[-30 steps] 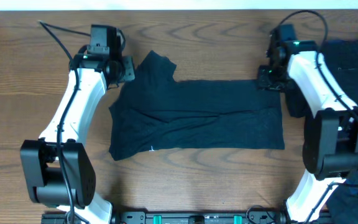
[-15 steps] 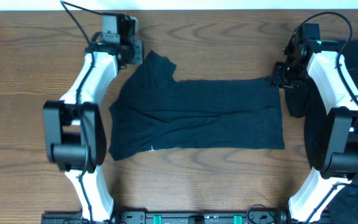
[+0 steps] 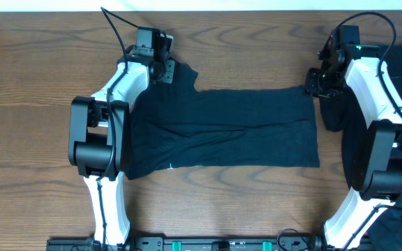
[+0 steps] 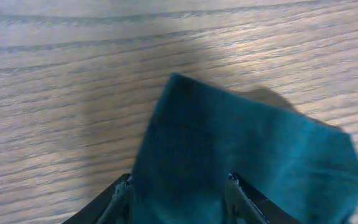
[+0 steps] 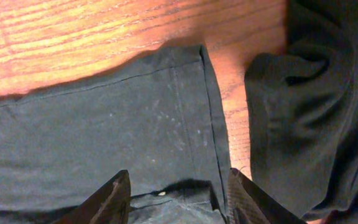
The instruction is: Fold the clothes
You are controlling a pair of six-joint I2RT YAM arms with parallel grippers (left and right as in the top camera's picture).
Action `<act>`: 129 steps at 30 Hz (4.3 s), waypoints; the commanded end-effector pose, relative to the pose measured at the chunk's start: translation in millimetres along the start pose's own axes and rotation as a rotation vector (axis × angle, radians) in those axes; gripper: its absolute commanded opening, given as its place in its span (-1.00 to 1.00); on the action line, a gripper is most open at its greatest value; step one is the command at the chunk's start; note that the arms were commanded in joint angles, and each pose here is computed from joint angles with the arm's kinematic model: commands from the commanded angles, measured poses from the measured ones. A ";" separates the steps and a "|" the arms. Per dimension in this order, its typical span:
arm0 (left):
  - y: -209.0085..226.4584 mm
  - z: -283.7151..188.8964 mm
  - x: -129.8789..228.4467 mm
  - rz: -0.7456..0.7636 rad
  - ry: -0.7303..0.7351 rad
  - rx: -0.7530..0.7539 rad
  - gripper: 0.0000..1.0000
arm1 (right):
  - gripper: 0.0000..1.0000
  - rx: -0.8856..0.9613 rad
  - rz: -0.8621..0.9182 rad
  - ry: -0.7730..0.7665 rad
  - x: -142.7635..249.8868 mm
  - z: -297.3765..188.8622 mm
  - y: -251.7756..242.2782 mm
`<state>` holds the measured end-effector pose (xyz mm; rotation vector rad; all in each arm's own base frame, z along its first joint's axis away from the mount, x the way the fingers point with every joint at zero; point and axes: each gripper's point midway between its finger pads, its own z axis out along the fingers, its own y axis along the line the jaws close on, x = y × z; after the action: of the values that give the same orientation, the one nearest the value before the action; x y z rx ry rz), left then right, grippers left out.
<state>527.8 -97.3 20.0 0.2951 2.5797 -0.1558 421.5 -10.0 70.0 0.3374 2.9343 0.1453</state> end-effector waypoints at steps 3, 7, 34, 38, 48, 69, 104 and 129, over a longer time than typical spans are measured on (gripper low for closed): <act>10.4 22.3 17.0 0.014 0.047 -0.036 0.00 | -0.03 -0.011 -0.042 -0.007 1.0 2.0 5.5; 13.1 31.1 23.7 0.013 0.062 -0.048 0.00 | -0.03 -0.011 -0.043 -0.010 1.0 3.7 5.4; 38.5 25.7 44.9 0.012 0.152 -0.194 -0.26 | 0.00 -0.067 -0.210 -0.134 -14.0 32.2 15.4; 38.5 25.7 43.7 -0.014 0.145 -0.196 -0.26 | -0.03 -0.066 -0.245 -0.182 -15.5 46.5 13.8; 38.8 26.4 39.7 -0.030 0.127 -0.198 -0.25 | -0.03 -0.061 -0.257 -0.250 -21.3 57.5 12.5; 38.8 26.4 39.8 -0.030 0.127 -0.198 -0.24 | 0.02 -0.017 -0.252 -0.269 -20.5 92.8 1.2; 28.5 -52.7 -10.3 -0.044 0.003 -0.175 -0.88 | -0.98 -0.110 -0.262 -0.246 -17.3 80.2 17.8; 10.8 -167.5 107.8 -0.380 0.468 -0.240 -0.88 | -0.98 -0.156 -0.161 0.010 67.8 -10.1 2.6</act>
<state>369.5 -43.3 107.3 -0.1955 3.0273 0.0852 360.0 10.2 64.6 0.0460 2.9169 0.3450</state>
